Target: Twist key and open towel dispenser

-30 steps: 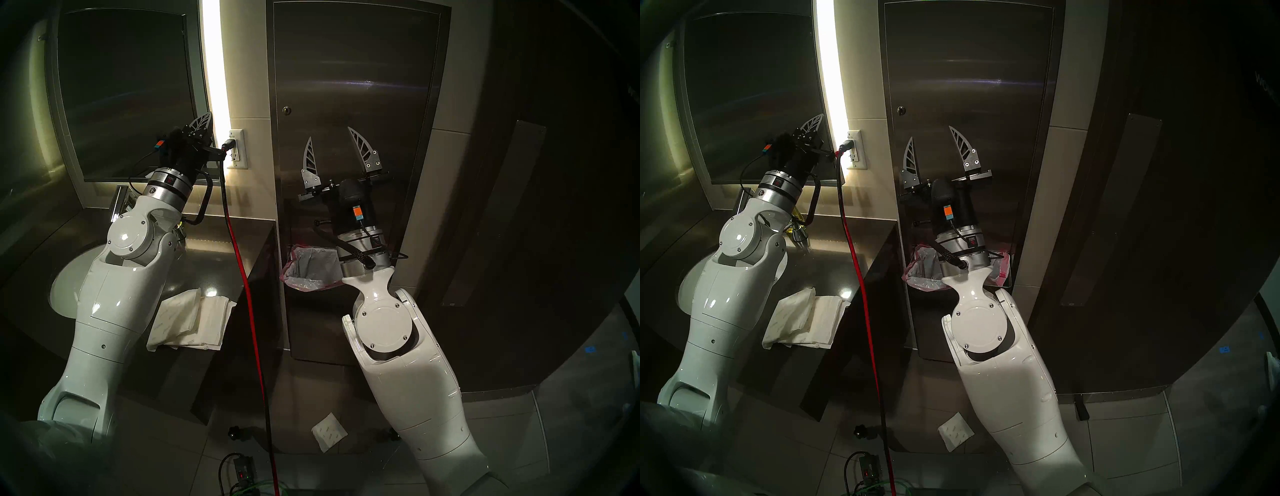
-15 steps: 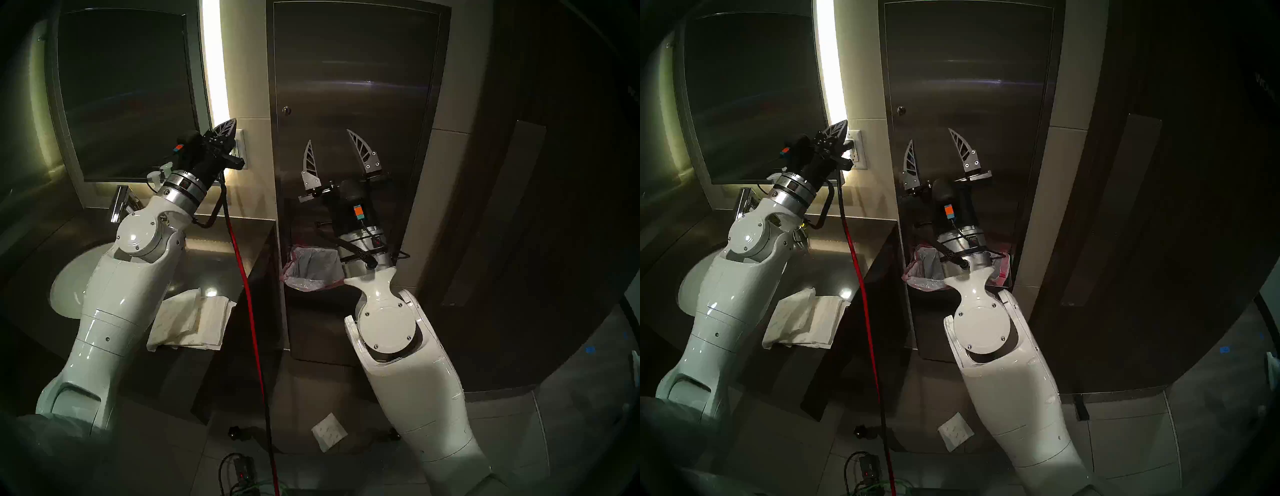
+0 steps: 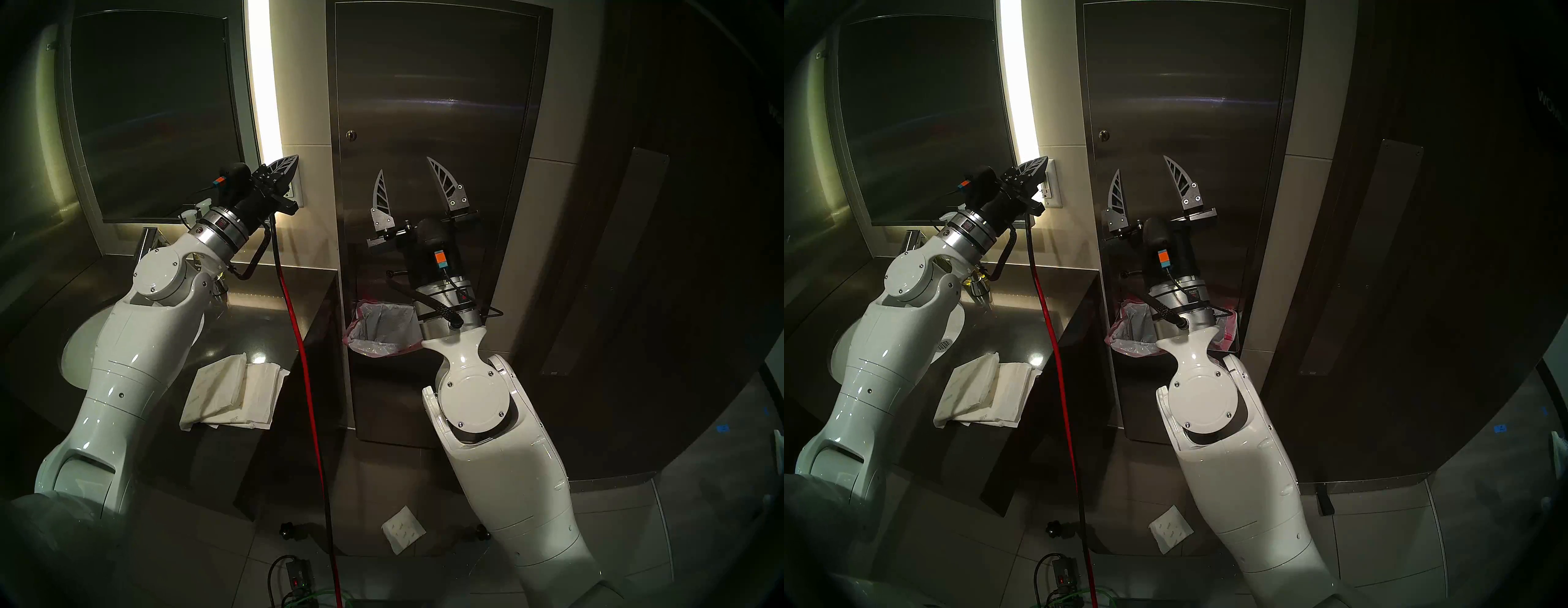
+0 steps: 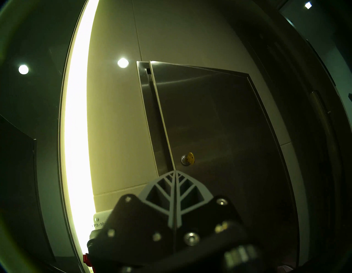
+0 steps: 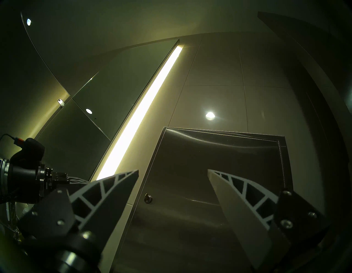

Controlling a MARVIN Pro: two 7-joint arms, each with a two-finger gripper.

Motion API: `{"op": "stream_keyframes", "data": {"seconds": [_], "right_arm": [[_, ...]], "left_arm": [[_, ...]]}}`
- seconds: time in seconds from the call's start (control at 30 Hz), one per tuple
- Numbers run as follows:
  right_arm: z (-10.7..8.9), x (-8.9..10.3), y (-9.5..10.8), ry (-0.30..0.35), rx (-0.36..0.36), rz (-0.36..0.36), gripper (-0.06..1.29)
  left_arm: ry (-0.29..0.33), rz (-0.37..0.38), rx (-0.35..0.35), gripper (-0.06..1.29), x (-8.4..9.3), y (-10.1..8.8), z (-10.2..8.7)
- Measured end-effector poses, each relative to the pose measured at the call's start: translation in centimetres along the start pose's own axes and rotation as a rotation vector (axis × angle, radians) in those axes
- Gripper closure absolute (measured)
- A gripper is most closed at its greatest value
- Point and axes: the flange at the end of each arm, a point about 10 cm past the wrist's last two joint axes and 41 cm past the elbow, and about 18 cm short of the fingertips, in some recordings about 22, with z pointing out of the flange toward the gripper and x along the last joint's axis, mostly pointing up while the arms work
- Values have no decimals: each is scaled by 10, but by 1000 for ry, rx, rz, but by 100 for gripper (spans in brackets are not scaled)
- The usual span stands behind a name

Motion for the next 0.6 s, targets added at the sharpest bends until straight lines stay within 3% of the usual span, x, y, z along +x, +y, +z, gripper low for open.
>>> {"op": "stream_keyframes", "data": {"seconds": [0.33,0.6], "right_arm": [[0,0,0,4,-3,0,28],[0,1,0,6,-4,-1,28]], "left_arm": [[-59,-89,97,125,-15,-15,22],[-95,-119,73,125,-30,-1,47]]}}
